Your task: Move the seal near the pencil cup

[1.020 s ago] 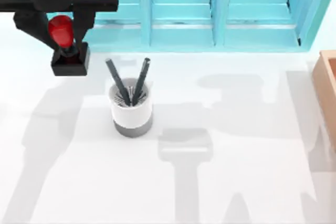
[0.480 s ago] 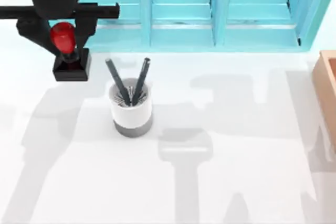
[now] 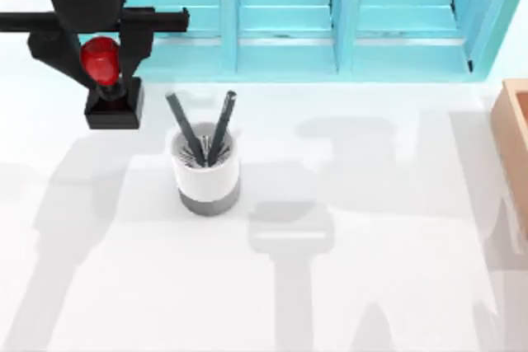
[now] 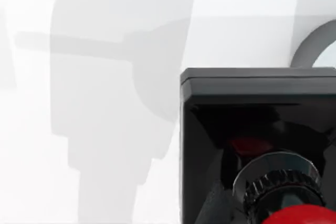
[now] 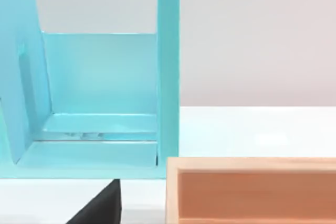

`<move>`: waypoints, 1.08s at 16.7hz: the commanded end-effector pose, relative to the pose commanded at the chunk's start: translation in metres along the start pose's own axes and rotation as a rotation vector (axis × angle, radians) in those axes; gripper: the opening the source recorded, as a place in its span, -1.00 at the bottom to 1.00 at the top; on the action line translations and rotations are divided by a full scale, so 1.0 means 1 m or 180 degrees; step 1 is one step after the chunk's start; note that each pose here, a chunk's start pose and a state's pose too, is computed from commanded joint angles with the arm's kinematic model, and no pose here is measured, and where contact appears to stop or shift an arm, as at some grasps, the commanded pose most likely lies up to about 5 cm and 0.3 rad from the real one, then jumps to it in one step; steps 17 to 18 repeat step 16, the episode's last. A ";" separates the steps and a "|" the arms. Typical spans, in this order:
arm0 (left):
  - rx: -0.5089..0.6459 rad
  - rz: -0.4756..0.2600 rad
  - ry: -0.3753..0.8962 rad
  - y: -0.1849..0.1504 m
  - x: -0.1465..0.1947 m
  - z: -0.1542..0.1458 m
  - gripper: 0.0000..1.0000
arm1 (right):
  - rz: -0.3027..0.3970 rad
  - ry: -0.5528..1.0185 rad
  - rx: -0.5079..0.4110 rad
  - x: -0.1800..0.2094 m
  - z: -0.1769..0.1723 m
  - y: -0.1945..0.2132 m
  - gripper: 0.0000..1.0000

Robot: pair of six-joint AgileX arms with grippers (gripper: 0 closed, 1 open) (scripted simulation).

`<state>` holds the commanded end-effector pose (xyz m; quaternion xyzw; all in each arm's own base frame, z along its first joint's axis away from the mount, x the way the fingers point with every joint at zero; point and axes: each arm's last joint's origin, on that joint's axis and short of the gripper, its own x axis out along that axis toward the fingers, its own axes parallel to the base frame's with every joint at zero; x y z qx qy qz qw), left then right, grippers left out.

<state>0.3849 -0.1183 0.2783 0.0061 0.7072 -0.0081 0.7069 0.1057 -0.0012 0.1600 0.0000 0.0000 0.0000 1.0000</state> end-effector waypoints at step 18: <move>0.0000 0.0000 0.0000 0.000 0.000 0.000 1.00 | 0.0000 0.0000 0.0000 0.000 0.000 0.000 1.00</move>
